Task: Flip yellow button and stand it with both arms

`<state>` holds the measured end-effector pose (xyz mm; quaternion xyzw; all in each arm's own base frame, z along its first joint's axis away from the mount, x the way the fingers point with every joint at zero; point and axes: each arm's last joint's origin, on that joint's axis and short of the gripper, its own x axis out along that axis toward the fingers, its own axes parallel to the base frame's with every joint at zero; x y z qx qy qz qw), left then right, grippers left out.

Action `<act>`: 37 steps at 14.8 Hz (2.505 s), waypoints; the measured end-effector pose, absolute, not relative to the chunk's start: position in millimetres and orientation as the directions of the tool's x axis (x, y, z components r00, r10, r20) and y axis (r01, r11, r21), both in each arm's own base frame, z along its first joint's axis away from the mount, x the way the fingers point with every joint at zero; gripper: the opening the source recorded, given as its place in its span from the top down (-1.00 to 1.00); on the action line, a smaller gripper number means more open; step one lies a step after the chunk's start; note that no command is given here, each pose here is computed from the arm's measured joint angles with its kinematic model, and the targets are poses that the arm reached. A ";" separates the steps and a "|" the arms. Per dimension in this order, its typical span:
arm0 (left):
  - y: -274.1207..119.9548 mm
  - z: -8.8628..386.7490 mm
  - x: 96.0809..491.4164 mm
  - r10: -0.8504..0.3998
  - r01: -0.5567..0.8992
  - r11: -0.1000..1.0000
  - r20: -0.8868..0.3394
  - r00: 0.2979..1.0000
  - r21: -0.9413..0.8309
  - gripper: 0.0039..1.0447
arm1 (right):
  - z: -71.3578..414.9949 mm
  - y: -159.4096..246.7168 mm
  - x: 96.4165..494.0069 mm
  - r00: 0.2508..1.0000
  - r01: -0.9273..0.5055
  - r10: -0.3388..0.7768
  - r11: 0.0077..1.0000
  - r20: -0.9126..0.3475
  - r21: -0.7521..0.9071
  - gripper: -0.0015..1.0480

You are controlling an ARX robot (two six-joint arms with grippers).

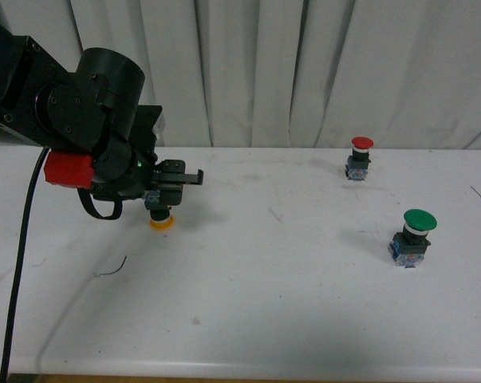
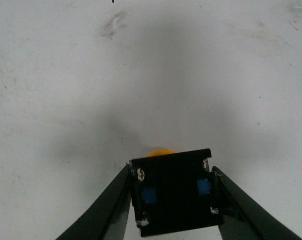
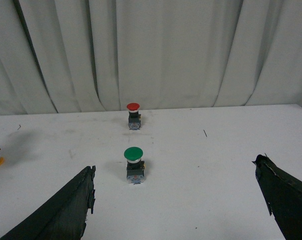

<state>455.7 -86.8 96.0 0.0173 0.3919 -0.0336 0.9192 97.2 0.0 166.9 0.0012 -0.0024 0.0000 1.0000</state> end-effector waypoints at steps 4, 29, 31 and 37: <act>-89.7 110.7 450.0 -0.064 0.085 0.996 -0.693 0.718 -0.003 0.31 | 166.9 0.0 97.2 1.000 0.000 0.000 1.000 0.005 0.002 -0.88; -99.5 196.5 253.6 -0.671 0.556 0.534 0.080 0.737 -0.636 0.31 | 166.9 0.0 97.2 1.000 0.000 0.000 1.000 0.005 0.002 -0.88; -101.8 192.9 253.1 -0.684 0.575 0.443 0.155 0.713 -0.688 0.31 | 166.9 0.0 97.2 1.000 0.000 0.000 1.000 0.005 0.002 -0.88; -119.0 177.8 253.2 -0.721 0.529 0.386 0.111 0.684 -0.756 0.31 | 166.9 0.0 97.2 1.000 0.000 0.000 1.000 0.005 0.002 -0.88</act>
